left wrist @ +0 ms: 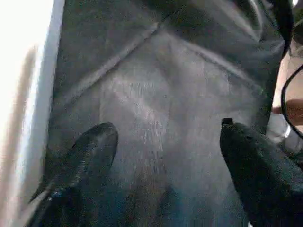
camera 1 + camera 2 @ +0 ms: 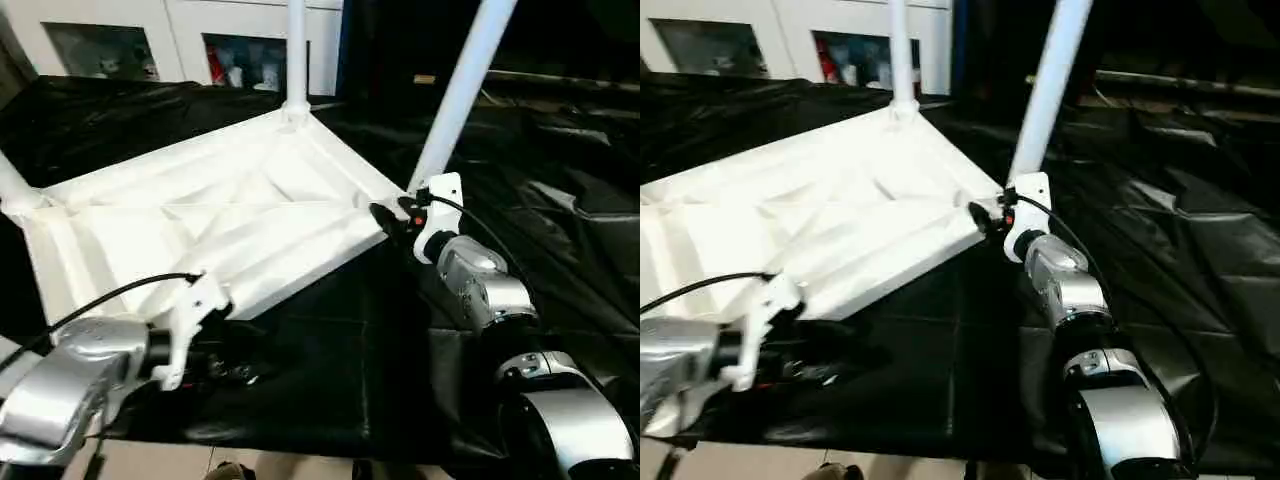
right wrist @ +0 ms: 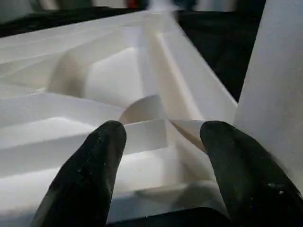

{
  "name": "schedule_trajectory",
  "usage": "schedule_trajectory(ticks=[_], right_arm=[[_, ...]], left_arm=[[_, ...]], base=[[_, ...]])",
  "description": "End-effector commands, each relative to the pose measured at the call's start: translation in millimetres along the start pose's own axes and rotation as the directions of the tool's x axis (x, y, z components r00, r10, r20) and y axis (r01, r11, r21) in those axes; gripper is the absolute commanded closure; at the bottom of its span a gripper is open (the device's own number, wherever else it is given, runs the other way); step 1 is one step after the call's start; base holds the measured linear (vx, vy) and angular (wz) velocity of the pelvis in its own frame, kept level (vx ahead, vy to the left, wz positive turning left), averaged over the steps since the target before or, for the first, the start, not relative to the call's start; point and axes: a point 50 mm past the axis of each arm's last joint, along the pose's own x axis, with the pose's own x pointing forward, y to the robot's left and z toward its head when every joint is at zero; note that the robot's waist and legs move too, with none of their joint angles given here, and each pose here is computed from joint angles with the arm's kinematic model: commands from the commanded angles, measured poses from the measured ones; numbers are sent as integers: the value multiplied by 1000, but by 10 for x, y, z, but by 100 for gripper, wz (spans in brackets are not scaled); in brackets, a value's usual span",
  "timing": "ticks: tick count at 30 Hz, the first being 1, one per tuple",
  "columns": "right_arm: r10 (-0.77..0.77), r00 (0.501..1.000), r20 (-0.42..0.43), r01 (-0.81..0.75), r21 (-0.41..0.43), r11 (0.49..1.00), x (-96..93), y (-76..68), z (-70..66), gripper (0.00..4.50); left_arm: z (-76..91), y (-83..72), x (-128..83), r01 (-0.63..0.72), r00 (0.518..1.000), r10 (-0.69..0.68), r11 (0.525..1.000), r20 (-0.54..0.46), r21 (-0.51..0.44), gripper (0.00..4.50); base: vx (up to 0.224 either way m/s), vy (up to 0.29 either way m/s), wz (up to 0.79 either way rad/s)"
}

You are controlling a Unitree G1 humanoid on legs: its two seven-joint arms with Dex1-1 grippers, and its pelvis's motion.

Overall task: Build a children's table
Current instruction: Rotate leg to tighten

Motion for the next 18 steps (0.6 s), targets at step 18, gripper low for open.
schedule_trajectory(ticks=[18], right_arm=[[12,966,257,2,-52,999,51,82,426,150]], left_arm=[[390,89,361,-525,766,491,850,414,-37,4]], base=[[0,0,0]])
